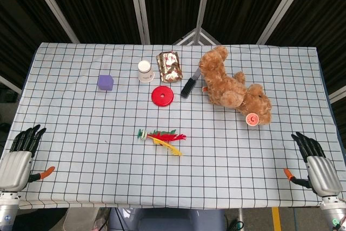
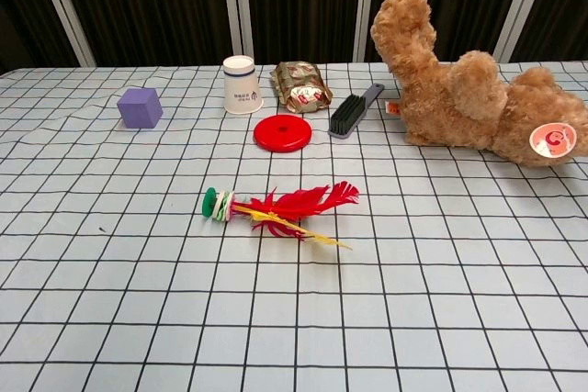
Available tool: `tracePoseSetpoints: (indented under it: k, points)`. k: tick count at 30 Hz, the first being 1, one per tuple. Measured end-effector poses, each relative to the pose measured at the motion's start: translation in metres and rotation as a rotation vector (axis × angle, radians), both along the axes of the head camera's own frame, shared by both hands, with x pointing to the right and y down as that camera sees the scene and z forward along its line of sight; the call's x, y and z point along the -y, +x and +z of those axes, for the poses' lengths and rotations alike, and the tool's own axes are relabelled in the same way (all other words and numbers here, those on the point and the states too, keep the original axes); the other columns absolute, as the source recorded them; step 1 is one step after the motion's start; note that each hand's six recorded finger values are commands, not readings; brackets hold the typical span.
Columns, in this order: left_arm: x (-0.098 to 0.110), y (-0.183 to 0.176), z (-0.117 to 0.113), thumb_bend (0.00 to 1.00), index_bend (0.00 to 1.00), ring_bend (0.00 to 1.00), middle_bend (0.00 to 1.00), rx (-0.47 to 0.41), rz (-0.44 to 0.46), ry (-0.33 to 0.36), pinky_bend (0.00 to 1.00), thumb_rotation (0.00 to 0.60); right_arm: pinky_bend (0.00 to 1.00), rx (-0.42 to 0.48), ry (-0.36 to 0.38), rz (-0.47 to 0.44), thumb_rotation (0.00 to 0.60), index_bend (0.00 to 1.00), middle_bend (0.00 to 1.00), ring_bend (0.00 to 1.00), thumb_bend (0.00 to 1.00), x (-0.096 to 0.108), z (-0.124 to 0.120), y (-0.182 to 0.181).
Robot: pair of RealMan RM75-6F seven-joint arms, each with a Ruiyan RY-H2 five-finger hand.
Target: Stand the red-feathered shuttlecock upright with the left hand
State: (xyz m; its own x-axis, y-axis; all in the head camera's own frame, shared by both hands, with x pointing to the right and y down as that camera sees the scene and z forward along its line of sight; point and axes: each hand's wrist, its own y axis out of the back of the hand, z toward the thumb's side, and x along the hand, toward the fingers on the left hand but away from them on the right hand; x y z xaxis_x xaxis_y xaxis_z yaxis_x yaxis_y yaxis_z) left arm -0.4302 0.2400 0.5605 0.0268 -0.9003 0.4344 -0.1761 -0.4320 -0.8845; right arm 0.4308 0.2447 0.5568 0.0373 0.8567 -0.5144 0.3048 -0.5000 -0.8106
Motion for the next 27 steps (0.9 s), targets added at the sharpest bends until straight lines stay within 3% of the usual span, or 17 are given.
tracePoseSetpoints:
  k: [11,19,27]
  points:
    - [-0.001,0.0,-0.001,0.04,0.0,0.0,0.0,-0.002,0.003,-0.003,0.0,0.6,0.0,0.002,0.005,-0.002,0.6,0.0,0.0,0.0,0.34,0.0,-0.001,0.0]
    - [-0.002,0.001,0.005,0.06,0.0,0.0,0.0,0.01,0.025,-0.045,0.0,0.6,0.0,-0.001,-0.004,-0.005,0.6,0.0,0.0,0.0,0.34,0.0,0.002,-0.002]
    - [0.018,0.03,0.006,0.16,0.21,0.0,0.0,0.021,0.138,-0.042,0.0,0.6,0.0,0.001,-0.003,0.003,0.6,0.0,0.0,0.0,0.34,0.0,0.001,-0.001]
